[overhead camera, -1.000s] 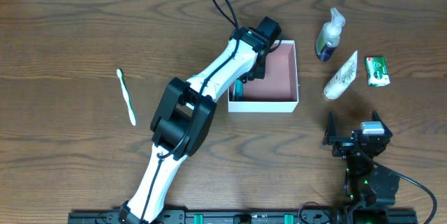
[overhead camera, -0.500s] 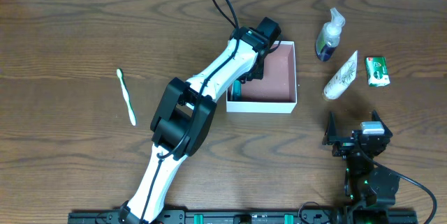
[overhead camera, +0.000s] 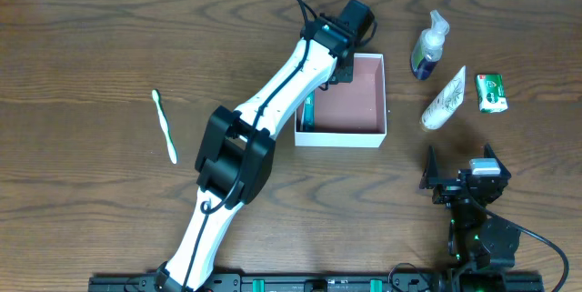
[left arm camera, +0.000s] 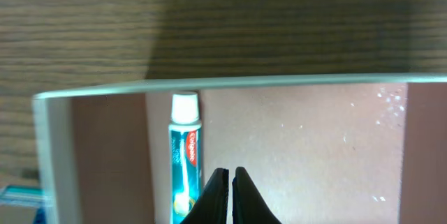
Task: Pack container
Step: 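Raise the left gripper out of the box and move left, then move the left gripper over the green toothbrush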
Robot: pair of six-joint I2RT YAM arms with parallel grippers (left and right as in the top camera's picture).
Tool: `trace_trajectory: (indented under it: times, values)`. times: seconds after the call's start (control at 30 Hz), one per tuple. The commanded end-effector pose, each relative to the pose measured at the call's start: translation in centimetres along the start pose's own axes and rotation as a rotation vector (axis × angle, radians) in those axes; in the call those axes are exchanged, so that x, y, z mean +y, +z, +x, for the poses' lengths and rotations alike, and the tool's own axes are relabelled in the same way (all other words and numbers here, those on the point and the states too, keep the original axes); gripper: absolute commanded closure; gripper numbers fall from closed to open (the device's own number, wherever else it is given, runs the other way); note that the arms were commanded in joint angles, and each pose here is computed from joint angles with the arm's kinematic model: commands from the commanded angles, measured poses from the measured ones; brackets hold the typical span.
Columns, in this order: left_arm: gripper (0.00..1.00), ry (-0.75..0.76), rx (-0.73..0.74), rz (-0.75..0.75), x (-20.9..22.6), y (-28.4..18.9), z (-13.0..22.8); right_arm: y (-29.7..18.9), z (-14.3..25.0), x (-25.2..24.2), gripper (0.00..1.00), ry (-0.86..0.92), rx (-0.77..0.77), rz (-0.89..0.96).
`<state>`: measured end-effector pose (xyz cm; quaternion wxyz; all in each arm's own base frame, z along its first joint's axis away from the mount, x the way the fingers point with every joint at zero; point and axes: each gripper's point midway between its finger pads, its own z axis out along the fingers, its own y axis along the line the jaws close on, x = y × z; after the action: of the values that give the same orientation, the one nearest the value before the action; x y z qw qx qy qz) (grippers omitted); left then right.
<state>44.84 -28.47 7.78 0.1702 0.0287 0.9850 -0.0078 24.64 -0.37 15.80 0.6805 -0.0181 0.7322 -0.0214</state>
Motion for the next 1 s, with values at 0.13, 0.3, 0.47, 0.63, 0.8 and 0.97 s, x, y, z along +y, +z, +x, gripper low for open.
trace_trajectory:
  times: [0.13, 0.3, 0.47, 0.63, 0.8, 0.97]
  values:
    - [0.83, -0.028, -0.080, -0.014, 5.3, -9.5, -2.6, 0.0, 0.1, 0.4, 0.01, 0.012, -0.001, -0.014]
    - [0.74, -0.082, -0.018, -0.081, 11.9, -13.9, -1.2, 0.0, 0.1, 0.4, 0.01, 0.012, -0.001, -0.014]
    - [0.73, -0.173, 0.144, -0.183, 18.4, -14.5, 1.8, 0.0, 0.1, 0.4, 0.01, 0.012, -0.001, -0.014]
    - [0.71, -0.228, 0.249, -0.229, 21.6, -13.0, 3.8, 0.0, 0.1, 0.4, 0.01, 0.012, -0.001, -0.014]
    - [0.67, -0.333, 0.306, -0.266, 24.9, -11.2, 5.0, 0.0, 0.1, 0.4, 0.01, 0.012, -0.001, -0.014]
    - [0.67, -0.491, 0.372, -0.313, 29.5, -9.9, 7.0, 0.0, 0.1, 0.4, 0.01, 0.012, -0.001, -0.014]
